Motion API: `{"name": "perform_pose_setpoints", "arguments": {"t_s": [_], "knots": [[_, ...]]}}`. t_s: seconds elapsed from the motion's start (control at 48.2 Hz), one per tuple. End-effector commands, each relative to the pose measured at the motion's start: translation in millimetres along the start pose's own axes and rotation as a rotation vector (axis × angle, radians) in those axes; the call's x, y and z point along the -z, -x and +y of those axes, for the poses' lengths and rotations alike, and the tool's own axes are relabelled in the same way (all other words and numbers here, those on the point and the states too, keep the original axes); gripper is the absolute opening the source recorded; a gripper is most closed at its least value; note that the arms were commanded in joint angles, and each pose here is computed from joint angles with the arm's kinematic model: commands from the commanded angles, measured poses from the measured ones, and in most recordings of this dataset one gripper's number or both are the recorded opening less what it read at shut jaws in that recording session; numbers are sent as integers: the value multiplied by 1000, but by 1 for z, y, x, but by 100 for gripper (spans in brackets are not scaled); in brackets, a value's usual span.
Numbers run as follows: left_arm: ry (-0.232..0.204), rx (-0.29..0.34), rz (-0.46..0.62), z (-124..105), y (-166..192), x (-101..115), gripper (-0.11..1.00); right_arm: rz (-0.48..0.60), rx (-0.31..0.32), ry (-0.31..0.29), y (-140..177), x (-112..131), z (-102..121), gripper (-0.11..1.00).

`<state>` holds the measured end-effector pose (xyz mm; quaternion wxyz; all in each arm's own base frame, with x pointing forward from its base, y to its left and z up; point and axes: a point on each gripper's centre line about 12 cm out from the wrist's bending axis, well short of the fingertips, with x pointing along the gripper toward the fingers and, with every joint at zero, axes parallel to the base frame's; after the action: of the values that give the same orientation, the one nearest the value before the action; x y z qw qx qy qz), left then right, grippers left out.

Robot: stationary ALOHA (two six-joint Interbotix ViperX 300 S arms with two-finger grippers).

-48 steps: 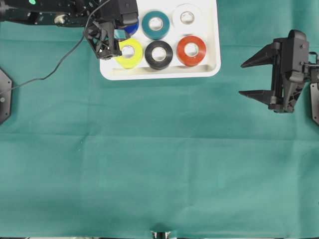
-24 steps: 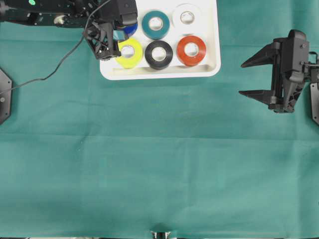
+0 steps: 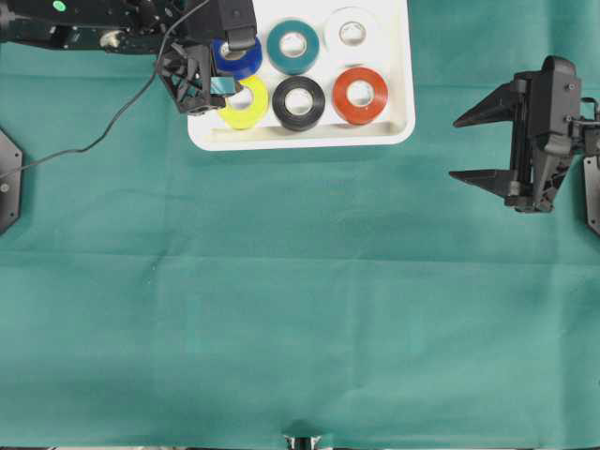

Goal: Put the tape alternately from left to right into the white case.
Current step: 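Carry the blue roll into the tray's top-left corner and lower, then release the blue roll and withdraw the left gripper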

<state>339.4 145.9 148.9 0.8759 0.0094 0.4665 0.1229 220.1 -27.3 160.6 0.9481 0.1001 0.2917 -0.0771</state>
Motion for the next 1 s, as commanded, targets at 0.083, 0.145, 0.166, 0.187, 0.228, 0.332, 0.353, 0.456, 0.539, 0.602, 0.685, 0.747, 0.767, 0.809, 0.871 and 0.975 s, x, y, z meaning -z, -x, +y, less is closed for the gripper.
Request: {"name": "perform_pose_setpoints", "arguments": {"t_s": [0.083,0.145,0.166,0.187,0.228,0.332,0.353,0.456,0.539,0.602,0.685,0.747,0.767,0.809,0.871,0.975], "knots": [[-3,-3,-43,-2,11,-10,95,-20,-8,-2,0,-6,2,81],[-13,2,-51,-6,13,-11,95,-18,-7,-2,0,-5,2,81],[-15,4,-51,-7,14,-11,95,-18,-7,-2,0,-5,2,81],[-19,7,-53,-9,15,-11,95,-20,-8,-2,0,-6,2,81],[-26,13,-58,-13,18,-11,95,-21,-9,-2,0,-6,2,81],[-48,27,-69,-23,24,-11,95,-20,-8,-2,0,-6,2,81],[-53,30,-73,-25,26,-11,95,-20,-8,-3,0,-5,2,81],[-77,49,-88,-38,34,-11,95,-18,-7,-2,0,-5,2,81],[-98,69,-100,-50,41,-9,95,-20,-8,-2,0,-5,2,81],[-108,83,-111,-58,46,-8,95,-20,-8,-2,0,-6,2,81],[-112,101,-116,-67,50,-6,95,-21,-8,-3,0,-6,2,81],[-117,113,-117,-74,53,-3,95,-18,-7,-2,0,-5,2,81],[-117,119,-119,-77,54,-3,95,-20,-8,-2,0,-6,2,81],[-120,128,-118,-81,56,-1,95,-18,-7,-2,0,-5,2,81],[-126,145,-119,-90,59,2,95,-21,-8,-3,0,-6,2,81],[-123,177,-120,-105,64,6,95,-21,-8,-3,0,-6,2,81]]}}
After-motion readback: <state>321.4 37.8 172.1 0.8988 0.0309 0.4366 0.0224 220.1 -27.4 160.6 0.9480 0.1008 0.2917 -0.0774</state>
